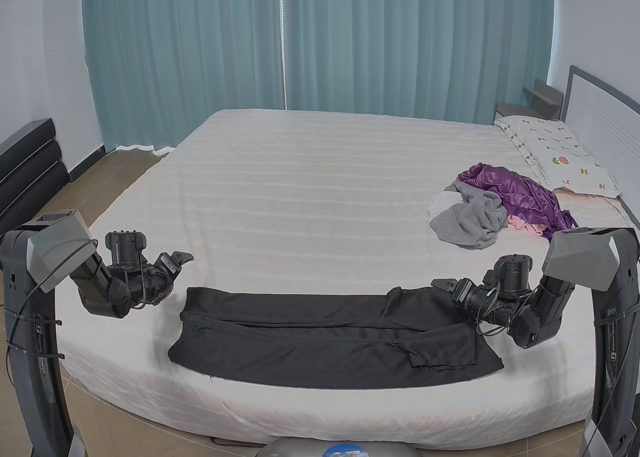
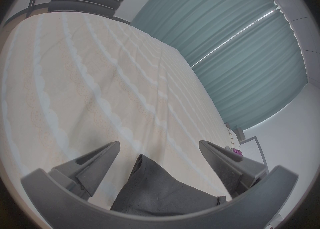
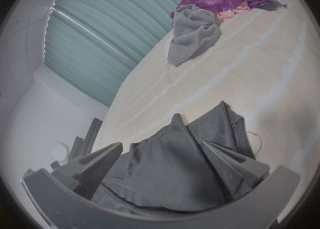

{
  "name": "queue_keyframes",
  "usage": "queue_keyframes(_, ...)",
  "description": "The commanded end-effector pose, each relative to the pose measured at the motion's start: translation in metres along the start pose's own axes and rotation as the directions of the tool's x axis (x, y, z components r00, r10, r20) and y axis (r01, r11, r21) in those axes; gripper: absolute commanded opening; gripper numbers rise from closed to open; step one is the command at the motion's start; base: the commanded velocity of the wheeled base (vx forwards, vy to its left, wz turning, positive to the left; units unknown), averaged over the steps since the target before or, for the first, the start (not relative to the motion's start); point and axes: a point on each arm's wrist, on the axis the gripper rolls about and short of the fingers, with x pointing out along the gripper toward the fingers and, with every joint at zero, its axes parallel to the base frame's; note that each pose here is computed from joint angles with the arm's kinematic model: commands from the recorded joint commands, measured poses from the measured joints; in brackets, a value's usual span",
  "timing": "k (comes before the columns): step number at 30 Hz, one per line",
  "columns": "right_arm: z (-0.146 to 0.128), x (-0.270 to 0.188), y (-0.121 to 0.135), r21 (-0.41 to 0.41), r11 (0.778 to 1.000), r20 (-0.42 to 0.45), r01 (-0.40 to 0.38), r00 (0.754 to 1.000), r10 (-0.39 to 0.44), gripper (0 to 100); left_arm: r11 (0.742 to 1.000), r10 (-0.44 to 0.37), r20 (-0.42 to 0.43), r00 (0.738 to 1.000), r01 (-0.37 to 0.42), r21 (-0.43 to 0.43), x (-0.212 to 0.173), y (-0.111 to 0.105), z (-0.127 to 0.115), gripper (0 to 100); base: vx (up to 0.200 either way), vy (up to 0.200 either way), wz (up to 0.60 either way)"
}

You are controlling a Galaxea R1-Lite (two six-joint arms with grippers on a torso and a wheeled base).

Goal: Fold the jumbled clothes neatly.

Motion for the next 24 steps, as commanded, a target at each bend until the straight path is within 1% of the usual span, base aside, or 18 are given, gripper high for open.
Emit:
queue_keyframes(1, -0.005, 0.002, -0.007, -0.034, 0.999, -0.016, 0.016, 1.0, -0.017, 100, 1.0, 0.001, 0.0, 1.0, -0.001, -0.001, 0.0, 0.0, 0.0, 100, 0.0, 0.0, 0.0)
queue_keyframes(5, -0.011, 0.004, -0.015, -0.093, 0.995, -0.031, 0.031, 0.999, -0.034, 100, 1.0, 0.001, 0.0, 1.0, -0.001, -0.001, 0.0, 0.0, 0.0, 100, 0.0, 0.0, 0.0)
queue_keyframes(6, -0.011, 0.004, -0.015, -0.107, 0.994, -0.026, 0.026, 0.999, -0.029, 0, 1.0, 0.002, -0.001, 1.0, -0.002, -0.001, 0.001, 0.001, 0.0, 100, 0.0, 0.0, 0.0)
queue_keyframes(11, -0.013, -0.001, -0.015, -0.123, 0.992, -0.011, 0.019, 1.0, -0.02, 0, 1.0, 0.002, -0.001, 1.0, -0.002, -0.001, 0.001, 0.001, 0.0, 100, 0.0, 0.0, 0.0)
queue_keyframes(20, -0.004, -0.014, -0.021, -0.109, 0.993, 0.007, 0.04, 0.999, -0.04, 0, 1.0, 0.001, 0.0, 1.0, -0.001, -0.001, 0.001, 0.001, 0.0, 100, 0.0, 0.0, 0.0)
queue_keyframes(24, -0.002, -0.019, -0.029, -0.094, 0.994, 0.008, 0.061, 0.998, -0.061, 0, 1.0, 0.001, 0.0, 1.0, -0.001, -0.001, 0.001, 0.001, 0.0, 100, 0.0, 0.0, 0.0)
